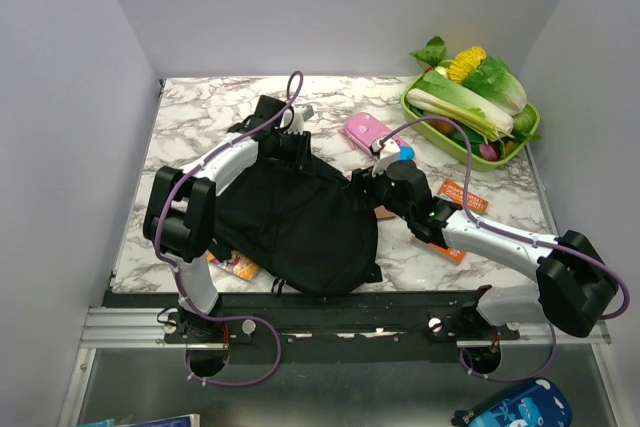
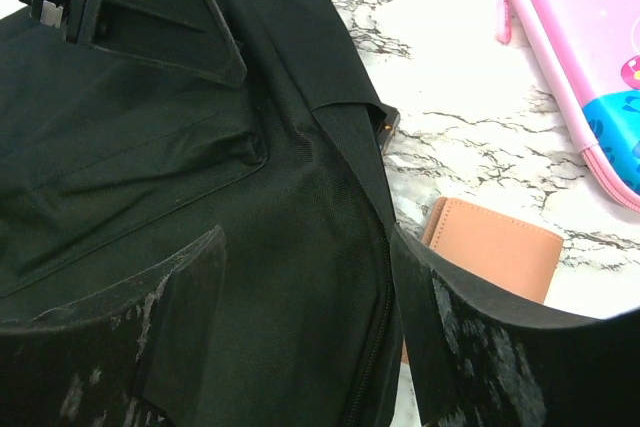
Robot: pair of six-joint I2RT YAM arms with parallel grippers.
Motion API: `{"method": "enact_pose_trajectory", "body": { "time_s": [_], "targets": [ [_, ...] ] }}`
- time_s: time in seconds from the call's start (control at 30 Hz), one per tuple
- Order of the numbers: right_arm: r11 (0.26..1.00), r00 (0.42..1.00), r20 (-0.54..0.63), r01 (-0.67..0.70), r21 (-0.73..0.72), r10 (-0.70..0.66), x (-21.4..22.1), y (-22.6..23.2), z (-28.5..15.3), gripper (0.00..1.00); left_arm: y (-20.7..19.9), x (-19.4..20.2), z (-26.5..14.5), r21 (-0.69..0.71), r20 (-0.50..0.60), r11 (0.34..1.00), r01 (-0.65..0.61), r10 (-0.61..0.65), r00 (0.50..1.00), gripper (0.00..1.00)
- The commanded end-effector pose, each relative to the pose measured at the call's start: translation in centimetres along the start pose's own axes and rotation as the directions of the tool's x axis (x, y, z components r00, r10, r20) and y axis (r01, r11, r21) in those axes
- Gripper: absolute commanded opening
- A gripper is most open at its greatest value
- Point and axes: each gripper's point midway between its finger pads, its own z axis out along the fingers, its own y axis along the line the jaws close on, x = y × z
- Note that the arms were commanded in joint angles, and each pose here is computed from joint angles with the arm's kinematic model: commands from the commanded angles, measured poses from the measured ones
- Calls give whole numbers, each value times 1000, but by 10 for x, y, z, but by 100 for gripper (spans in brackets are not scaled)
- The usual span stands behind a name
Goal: Pack the student bag
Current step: Unzip the student bag at the center of the board.
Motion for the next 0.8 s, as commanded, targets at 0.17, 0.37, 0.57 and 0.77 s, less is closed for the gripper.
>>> {"method": "enact_pose_trajectory", "body": {
  "time_s": [0.17,0.37,0.57,0.77],
  "targets": [
    [1000,1000,21,-11,16,11,-1,-1,-1,72,-1,3,8,26,-10,1000,-7,7,1000,17],
    [1000,1000,14,-8,-1,8,0,2,3,70,-5,4,2,32,-13,999,-24,24,1000,1],
    [999,999,-22,36,-16,-36,5,6,24,70,-25,-9,-30,40,43,996,-73,72,997,0],
    [991,993,-37,112,-68,-115,-1,16,41,84,-37,-3,-53,37,54,993,-111,109,993,0]
  ]
}}
